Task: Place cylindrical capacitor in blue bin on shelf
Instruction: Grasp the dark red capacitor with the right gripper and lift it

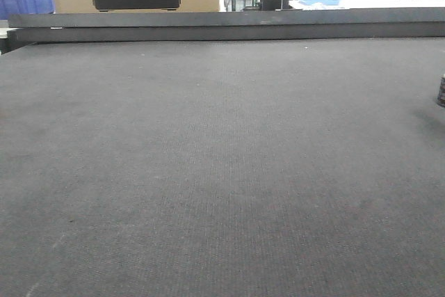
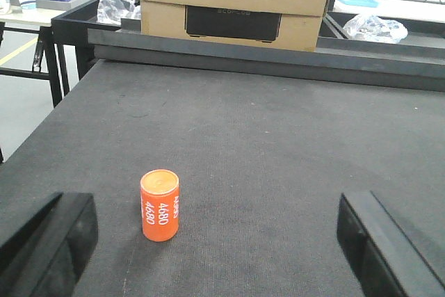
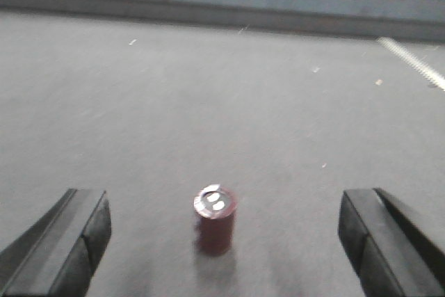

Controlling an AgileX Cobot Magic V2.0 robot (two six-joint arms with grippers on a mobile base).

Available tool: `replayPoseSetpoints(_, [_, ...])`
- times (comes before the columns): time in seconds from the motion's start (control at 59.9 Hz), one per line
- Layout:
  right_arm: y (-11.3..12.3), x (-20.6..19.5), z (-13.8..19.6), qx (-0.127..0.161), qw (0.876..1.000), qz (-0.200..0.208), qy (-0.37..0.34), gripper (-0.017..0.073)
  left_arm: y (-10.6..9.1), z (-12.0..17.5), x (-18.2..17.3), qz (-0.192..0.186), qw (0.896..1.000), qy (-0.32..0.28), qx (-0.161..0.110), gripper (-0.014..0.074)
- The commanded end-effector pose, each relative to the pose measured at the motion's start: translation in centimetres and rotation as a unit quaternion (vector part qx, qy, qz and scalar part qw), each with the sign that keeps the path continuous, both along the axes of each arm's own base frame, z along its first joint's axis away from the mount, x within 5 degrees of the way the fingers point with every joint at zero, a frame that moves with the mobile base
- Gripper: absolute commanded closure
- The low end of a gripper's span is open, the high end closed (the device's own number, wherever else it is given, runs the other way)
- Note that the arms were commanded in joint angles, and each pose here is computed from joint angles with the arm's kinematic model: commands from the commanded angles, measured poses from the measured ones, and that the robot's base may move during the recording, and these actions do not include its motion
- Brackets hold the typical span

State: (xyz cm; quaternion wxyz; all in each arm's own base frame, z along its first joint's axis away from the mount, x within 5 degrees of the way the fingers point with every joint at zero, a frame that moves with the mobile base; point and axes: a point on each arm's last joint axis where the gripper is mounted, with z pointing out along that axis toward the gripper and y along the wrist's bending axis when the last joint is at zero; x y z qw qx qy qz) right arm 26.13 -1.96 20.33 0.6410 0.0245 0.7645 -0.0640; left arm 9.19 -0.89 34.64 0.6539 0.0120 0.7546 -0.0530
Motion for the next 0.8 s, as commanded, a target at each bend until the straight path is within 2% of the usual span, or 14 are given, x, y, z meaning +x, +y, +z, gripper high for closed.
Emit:
replayPoseSetpoints(0.0, [-0.7,1.4,-0.9,-0.008,1.0,-0.017,-0.022,-0.001,-0.1,0.2,0.0,-0.004,1.0,-0.004,0.001,-0.0015])
replayPoseSetpoints(0.401, [-1.2,9.0,-5.1,-0.006,1.0,-0.019,0.008,-0.001,-0.1,0.1,0.0,-0.004,1.0,0.003,0.002,-0.0015])
replayPoseSetpoints(0.601, [-1.4,11.1,-6.9,-0.002,0.999,-0.022,0.025,-0.001,-0.1,0.1,0.0,-0.004,1.0,0.003,0.002,-0.0015])
replayPoseSetpoints(0.785, [-1.4,11.5,-8.1,0.0,0.999,-0.021,0.043,-0.001,-0.1,0.1,0.0,-0.004,1.0,0.003,0.002,-0.0015])
